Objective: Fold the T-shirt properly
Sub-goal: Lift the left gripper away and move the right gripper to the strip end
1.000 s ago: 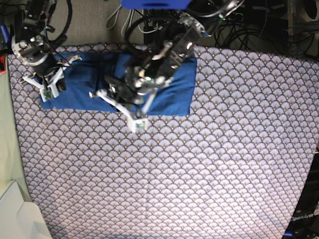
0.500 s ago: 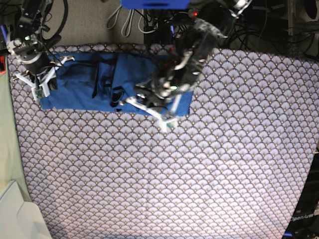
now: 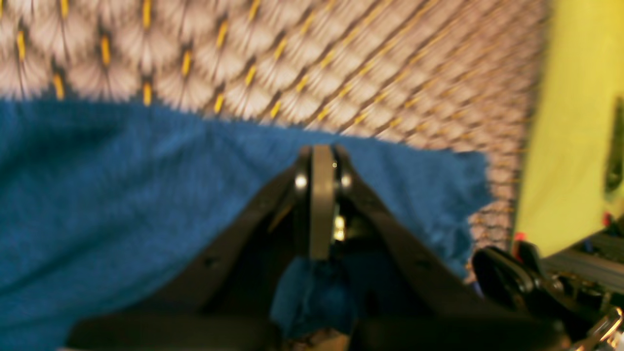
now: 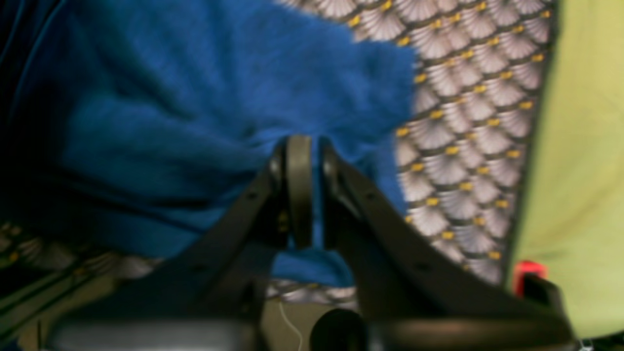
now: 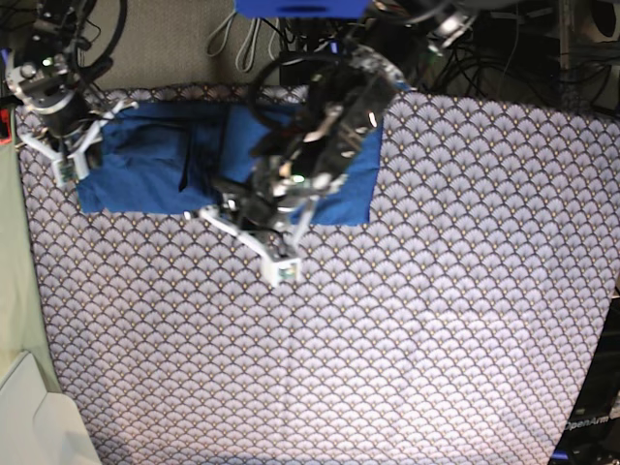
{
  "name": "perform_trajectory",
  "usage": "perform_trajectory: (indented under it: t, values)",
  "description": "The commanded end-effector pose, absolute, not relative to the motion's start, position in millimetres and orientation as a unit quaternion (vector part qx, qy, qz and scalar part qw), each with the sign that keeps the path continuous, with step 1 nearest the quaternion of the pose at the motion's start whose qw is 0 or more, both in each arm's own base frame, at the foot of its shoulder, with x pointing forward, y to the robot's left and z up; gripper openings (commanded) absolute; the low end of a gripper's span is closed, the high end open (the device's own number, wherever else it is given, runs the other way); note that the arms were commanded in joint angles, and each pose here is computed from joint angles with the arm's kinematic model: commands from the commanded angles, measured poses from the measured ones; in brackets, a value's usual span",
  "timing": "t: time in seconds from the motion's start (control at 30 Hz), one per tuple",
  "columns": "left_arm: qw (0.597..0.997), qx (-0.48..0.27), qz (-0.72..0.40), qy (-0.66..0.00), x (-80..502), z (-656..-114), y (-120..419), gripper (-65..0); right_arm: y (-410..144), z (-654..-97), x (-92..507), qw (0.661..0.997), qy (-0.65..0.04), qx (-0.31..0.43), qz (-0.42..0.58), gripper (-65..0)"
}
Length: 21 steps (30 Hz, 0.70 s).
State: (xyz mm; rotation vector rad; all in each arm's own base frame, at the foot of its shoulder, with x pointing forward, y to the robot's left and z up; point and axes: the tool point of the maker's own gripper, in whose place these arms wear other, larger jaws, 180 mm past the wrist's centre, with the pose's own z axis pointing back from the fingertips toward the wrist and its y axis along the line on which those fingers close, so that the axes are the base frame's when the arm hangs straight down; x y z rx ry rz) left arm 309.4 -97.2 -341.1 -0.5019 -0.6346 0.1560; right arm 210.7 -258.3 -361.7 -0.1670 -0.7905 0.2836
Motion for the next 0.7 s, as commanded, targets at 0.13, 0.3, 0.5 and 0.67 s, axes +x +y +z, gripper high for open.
perform_trajectory:
  t: [0.13,0.3,0.5,0.67]
  values:
    - [0.901,-0.215,0.120,-0.356,315,-327,-25,-64.9,-276,-342,219,0.897,-0.410,-0.106,0.126,-36.9]
    - [0.900,-0.120,0.194,-0.371,299,-344,93,-64.5,-297,-331,230,0.892,-0.419,-0.128,0.113,-20.1]
    - [0.907,-0.008,0.225,-0.355,262,-363,193,-64.4,-311,-349,240,0.917,-0.369,-0.126,0.080,-18.9]
    - [0.903,0.040,0.248,-0.347,243,-365,238,-56.2,-316,-365,247,0.932,-0.344,-0.107,0.038,-18.9]
